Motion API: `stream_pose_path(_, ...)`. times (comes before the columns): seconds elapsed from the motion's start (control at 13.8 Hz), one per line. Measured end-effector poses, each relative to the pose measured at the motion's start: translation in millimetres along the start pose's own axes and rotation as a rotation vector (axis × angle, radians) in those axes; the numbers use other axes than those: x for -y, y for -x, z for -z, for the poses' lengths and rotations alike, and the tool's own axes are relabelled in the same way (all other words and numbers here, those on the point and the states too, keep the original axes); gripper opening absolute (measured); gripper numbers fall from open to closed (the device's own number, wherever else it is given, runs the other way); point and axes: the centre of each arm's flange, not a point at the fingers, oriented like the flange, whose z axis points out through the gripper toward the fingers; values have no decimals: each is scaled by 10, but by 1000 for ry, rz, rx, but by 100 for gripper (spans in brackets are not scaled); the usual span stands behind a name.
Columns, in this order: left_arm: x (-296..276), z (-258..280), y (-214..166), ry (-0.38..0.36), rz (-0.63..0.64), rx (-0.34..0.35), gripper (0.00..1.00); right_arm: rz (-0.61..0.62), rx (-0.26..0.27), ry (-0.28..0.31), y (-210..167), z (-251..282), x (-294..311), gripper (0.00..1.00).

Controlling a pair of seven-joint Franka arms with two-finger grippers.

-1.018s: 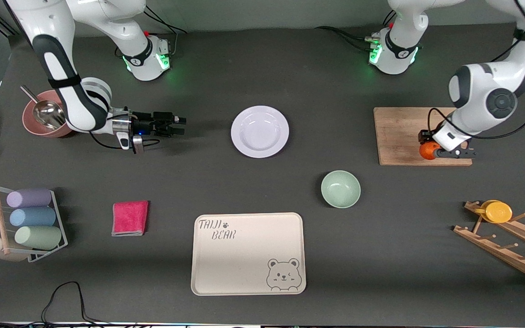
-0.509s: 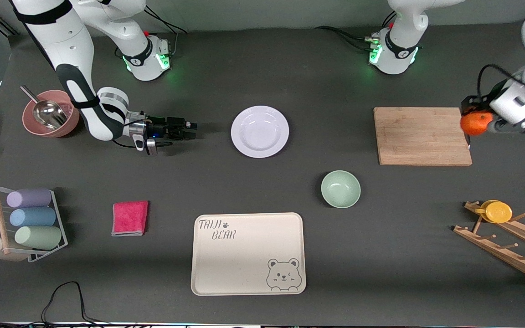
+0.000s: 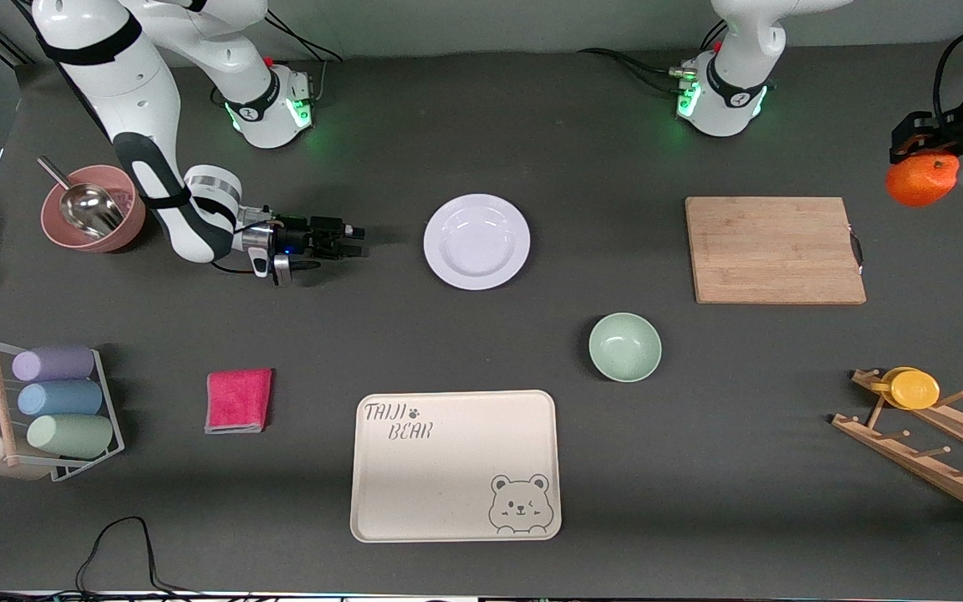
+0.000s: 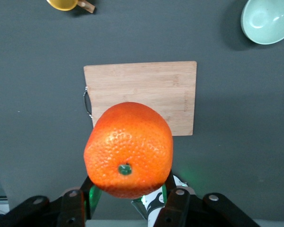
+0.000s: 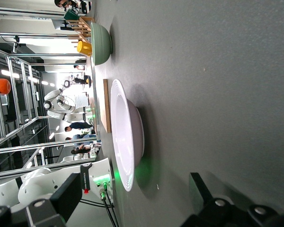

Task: Place orange and plate with both arms
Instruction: 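Close the left gripper on the orange and lift it off the board, then carry the orange with the left gripper over the white plate and lower it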

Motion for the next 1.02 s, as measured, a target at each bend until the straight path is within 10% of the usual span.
stream_pose_path(0.22,-688,-92,-100,40,32,25,56,19,2,1,4,-6,-17,96)
stream_pose_path(0.65,-2713,-569,-86,54,154,-13,56,31,3,2,6,-12,-40,52)
stream_pose_path(1.02,-4105,-1408,116,75,237,7,56,32,4,3,5,-15,-44,43)
